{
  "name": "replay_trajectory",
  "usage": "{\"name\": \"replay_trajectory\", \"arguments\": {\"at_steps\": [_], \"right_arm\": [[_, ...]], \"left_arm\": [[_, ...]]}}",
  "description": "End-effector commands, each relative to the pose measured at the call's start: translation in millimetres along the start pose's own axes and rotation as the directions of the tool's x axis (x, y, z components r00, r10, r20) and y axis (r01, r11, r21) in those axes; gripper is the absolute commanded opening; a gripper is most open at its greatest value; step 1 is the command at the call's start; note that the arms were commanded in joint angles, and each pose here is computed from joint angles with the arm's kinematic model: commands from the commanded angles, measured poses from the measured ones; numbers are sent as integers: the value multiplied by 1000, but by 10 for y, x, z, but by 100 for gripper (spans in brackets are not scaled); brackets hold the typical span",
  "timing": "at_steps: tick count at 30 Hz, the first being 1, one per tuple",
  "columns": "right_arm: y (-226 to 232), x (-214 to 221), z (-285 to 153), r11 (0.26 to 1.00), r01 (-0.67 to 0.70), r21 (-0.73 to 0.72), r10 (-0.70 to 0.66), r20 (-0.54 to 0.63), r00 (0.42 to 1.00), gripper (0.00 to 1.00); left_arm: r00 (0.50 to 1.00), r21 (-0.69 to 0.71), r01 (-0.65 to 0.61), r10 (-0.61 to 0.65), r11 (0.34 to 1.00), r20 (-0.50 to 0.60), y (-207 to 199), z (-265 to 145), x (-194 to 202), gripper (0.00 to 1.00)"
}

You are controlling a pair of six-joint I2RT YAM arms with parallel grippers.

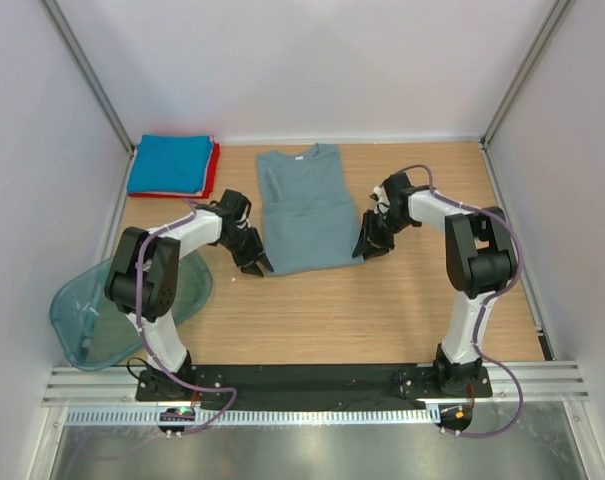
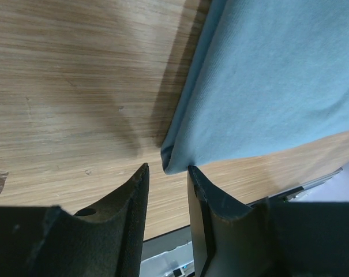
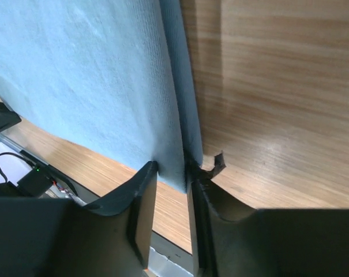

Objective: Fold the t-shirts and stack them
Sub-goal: Fold the tshirt

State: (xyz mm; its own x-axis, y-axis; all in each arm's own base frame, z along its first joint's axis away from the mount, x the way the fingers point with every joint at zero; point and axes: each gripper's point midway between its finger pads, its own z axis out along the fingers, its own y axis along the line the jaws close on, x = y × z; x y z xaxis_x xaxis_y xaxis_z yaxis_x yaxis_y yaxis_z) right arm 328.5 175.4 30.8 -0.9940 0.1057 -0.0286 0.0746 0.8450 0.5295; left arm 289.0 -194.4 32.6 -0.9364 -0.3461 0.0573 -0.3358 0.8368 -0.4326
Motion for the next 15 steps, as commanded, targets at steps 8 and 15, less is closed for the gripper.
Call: {"name": "replay_trajectory", "arguments": {"at_steps": [8,15], "right_arm": [[62,174,-116,999,-25,-45,28,53,998,12],[-7,418,-228,996,-85,-4,85,44,995,1]], "left_arm": [[1000,35,-20,20,999,17,-46,-25,46,3],[1000,0,19,-19,1000,-24,42,-141,272,0]]}}
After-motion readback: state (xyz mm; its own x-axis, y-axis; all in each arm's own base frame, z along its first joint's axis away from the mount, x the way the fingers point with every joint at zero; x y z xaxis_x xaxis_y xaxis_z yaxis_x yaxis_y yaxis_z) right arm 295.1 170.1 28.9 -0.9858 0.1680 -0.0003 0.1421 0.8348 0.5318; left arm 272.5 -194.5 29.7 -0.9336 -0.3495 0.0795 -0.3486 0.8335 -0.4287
